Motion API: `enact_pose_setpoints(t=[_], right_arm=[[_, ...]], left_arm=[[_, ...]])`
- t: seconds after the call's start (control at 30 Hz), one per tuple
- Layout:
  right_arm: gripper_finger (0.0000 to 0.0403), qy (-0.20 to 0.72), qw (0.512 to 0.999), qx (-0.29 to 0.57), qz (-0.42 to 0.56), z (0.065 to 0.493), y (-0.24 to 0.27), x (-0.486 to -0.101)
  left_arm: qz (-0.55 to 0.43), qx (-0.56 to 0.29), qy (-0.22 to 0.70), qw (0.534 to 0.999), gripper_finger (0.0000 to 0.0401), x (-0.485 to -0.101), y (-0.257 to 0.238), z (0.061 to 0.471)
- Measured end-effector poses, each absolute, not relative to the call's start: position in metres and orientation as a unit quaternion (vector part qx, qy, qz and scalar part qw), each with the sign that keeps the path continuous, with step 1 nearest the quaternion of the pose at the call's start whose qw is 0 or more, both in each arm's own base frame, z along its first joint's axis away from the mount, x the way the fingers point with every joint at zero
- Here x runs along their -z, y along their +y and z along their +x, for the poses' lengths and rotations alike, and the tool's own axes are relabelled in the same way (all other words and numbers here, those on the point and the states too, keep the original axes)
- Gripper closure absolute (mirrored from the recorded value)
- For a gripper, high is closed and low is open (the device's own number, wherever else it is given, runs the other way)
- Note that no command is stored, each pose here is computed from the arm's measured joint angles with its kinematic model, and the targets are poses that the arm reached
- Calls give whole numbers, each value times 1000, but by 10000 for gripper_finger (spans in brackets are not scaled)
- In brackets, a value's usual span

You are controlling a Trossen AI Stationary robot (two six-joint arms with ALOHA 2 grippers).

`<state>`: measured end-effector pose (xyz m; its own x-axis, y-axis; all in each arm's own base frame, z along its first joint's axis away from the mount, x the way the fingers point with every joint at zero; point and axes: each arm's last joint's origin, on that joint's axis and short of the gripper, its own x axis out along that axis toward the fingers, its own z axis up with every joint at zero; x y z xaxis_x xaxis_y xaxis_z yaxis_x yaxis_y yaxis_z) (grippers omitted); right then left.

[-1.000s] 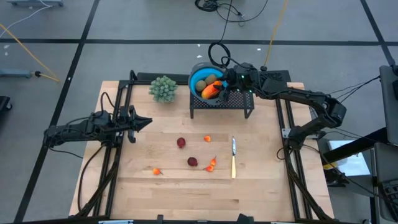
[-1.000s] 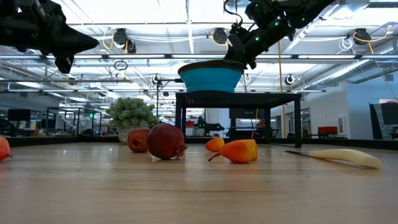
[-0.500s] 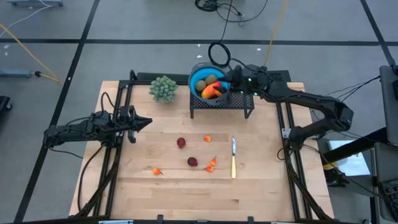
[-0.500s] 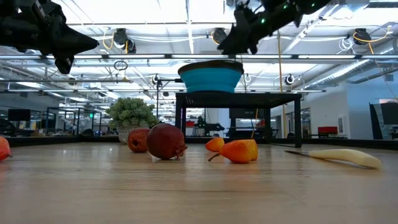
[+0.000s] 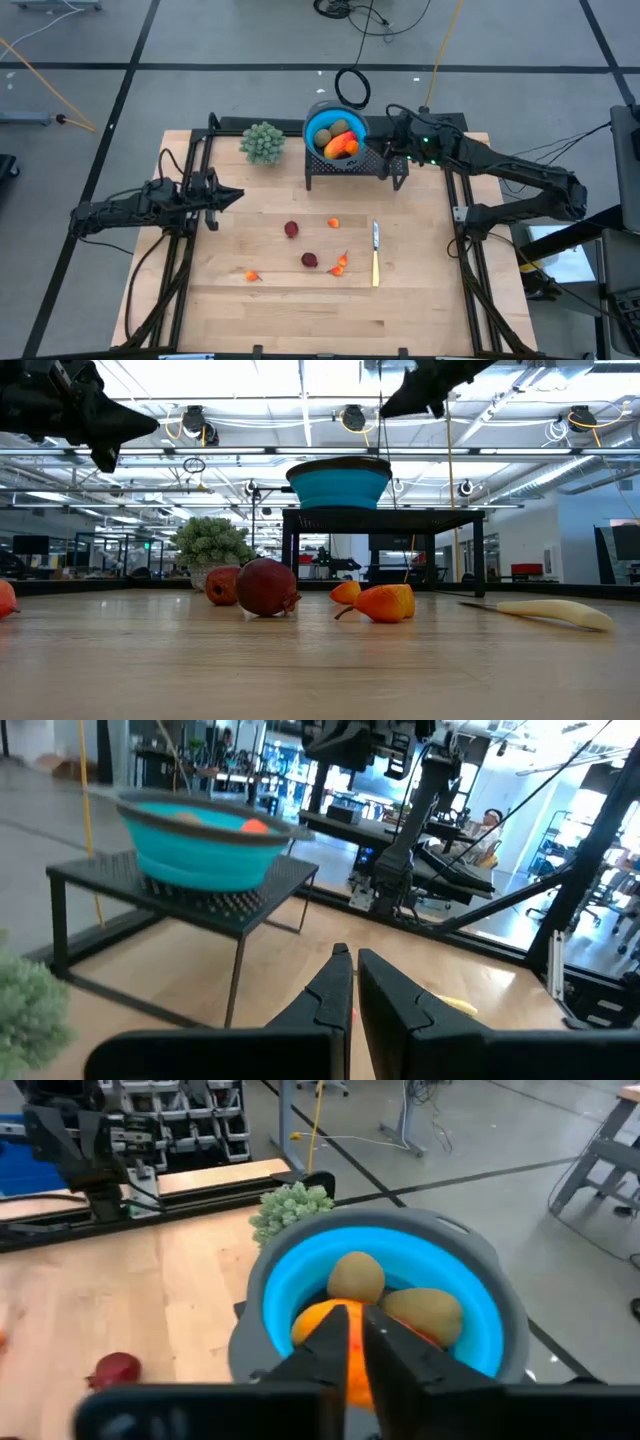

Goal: Pick & Place Fruit
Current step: Put the orange peach into the blue strainer bowl on the shelf

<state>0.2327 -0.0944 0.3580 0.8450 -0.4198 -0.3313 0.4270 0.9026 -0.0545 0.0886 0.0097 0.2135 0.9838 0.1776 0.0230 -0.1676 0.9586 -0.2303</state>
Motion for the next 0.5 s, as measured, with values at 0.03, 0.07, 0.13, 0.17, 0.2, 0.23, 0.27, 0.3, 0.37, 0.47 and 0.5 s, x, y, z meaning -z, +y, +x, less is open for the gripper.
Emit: enact_pose_setpoints(t=[0.03, 0.07, 0.13, 0.17, 0.2, 0.23, 0.27, 0.3, 0.37, 0.47, 0.5], right_arm=[[392, 171, 960, 221, 15, 229, -93, -360], [397, 170, 960, 223, 20, 225, -91, -362], [397, 164, 959, 228, 29, 218, -89, -366], [395, 162, 959, 231, 33, 214, -88, -368], [394, 162, 957, 238, 35, 210, -86, -369], [394, 160, 956, 244, 35, 205, -85, -371], [394, 156, 955, 250, 34, 201, -83, -374], [397, 153, 955, 252, 35, 197, -82, -376], [401, 149, 956, 252, 34, 188, -79, -380], [401, 135, 958, 252, 31, 175, -73, -387], [401, 129, 958, 253, 30, 171, -72, -389]], left_arm=[[-108, -87, -25, 990, 382, -214, 10, 89], [-102, -87, -29, 991, 382, -215, 10, 89], [-94, -86, -37, 991, 382, -217, 10, 88], [-92, -86, -43, 991, 382, -218, 10, 88], [-90, -85, -47, 991, 382, -219, 10, 88], [-90, -85, -50, 991, 382, -219, 10, 88], [-89, -85, -55, 991, 382, -220, 10, 88], [-90, -84, -60, 991, 382, -221, 10, 88], [-93, -83, -70, 990, 382, -223, 10, 89], [-98, -83, -78, 989, 382, -226, 10, 92], [-102, -83, -77, 988, 383, -226, 10, 94]])
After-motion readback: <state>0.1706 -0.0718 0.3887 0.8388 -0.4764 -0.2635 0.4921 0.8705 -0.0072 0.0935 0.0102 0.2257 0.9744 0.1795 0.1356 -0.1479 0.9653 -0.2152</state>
